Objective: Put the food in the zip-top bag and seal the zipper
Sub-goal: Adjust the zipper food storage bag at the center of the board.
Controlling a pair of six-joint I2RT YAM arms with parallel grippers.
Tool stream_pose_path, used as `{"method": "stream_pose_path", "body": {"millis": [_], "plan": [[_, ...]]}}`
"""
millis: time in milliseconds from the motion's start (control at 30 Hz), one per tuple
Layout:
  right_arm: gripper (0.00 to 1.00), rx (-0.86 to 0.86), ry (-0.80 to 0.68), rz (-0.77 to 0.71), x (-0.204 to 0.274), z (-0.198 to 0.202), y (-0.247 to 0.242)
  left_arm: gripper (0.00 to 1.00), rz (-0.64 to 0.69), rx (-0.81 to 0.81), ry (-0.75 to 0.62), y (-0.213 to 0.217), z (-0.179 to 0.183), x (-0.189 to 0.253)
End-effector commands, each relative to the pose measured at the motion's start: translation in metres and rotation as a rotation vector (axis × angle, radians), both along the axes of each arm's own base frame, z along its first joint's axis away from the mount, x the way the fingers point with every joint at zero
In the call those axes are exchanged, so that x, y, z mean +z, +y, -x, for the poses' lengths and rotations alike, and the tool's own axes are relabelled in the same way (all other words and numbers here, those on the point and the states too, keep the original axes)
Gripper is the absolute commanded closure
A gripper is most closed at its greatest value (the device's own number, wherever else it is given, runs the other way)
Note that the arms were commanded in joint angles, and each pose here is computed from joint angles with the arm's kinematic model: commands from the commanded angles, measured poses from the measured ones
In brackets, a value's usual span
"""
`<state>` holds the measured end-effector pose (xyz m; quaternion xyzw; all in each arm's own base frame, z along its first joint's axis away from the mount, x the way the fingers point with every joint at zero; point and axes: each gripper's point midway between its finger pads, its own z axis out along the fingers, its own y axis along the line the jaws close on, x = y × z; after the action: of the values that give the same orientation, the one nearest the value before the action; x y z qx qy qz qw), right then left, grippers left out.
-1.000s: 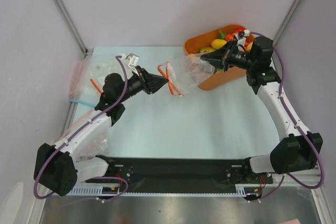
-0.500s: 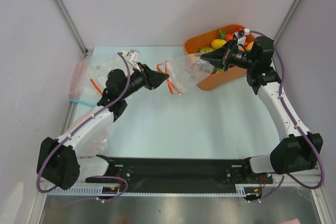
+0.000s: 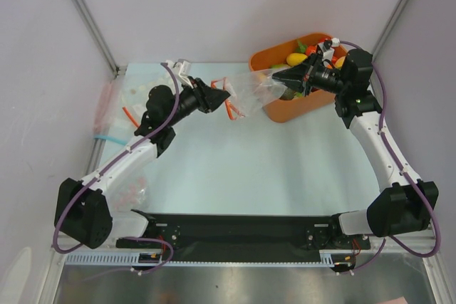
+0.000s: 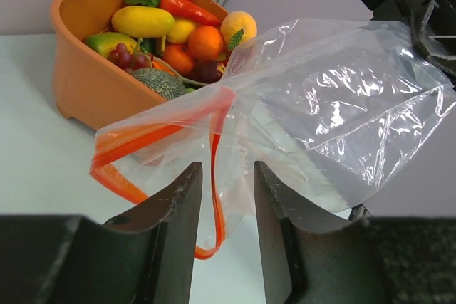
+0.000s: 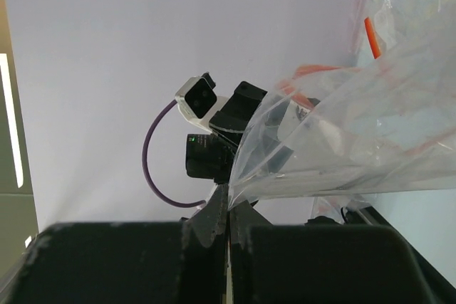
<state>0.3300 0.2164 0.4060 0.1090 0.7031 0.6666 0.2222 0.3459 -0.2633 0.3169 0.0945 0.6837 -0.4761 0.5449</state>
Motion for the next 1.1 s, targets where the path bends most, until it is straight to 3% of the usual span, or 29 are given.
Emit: {"method": "stream_pose_path", "body": {"millis": [0,100,133,233,433,600,767,867,1033,1067], "plan": [[1.00,0.026,-0.069,-0.021,0.020,0.016,-0.001,0.60,0.022,0.037,-0.088,0.002,-0.009,0.027],[1.00,0.026,-0.066,-0.024,0.021,0.017,-0.001,0.74,0.028,0.055,-0.108,0.004,-0.011,0.029],[1.00,0.027,-0.068,-0.025,0.022,0.017,-0.001,0.84,0.032,0.057,-0.116,0.004,-0.012,0.030],[1.00,0.026,-0.068,-0.024,0.021,0.017,-0.001,1.00,0.042,0.066,-0.133,0.005,-0.014,0.036],[1.00,-0.024,-0.041,-0.016,0.015,0.008,-0.015,1.00,0.052,0.048,-0.189,0.005,-0.008,0.052],[1.00,-0.168,0.004,0.005,0.003,-0.020,-0.057,1.00,0.026,-0.056,-0.244,0.000,0.018,0.055],[1.00,-0.308,0.163,0.089,-0.031,-0.039,-0.091,1.00,0.007,-0.140,-0.315,0.001,0.047,0.059],[1.00,-0.370,0.225,0.137,-0.050,-0.046,-0.101,1.00,0.032,-0.166,-0.392,0.008,0.069,0.079],[1.00,-0.367,0.199,0.161,-0.052,-0.052,-0.096,1.00,0.057,-0.100,-0.458,0.026,0.085,0.123],[0.96,-0.376,0.198,0.166,-0.053,-0.056,-0.094,1.00,0.062,-0.086,-0.463,0.029,0.086,0.130]]}}
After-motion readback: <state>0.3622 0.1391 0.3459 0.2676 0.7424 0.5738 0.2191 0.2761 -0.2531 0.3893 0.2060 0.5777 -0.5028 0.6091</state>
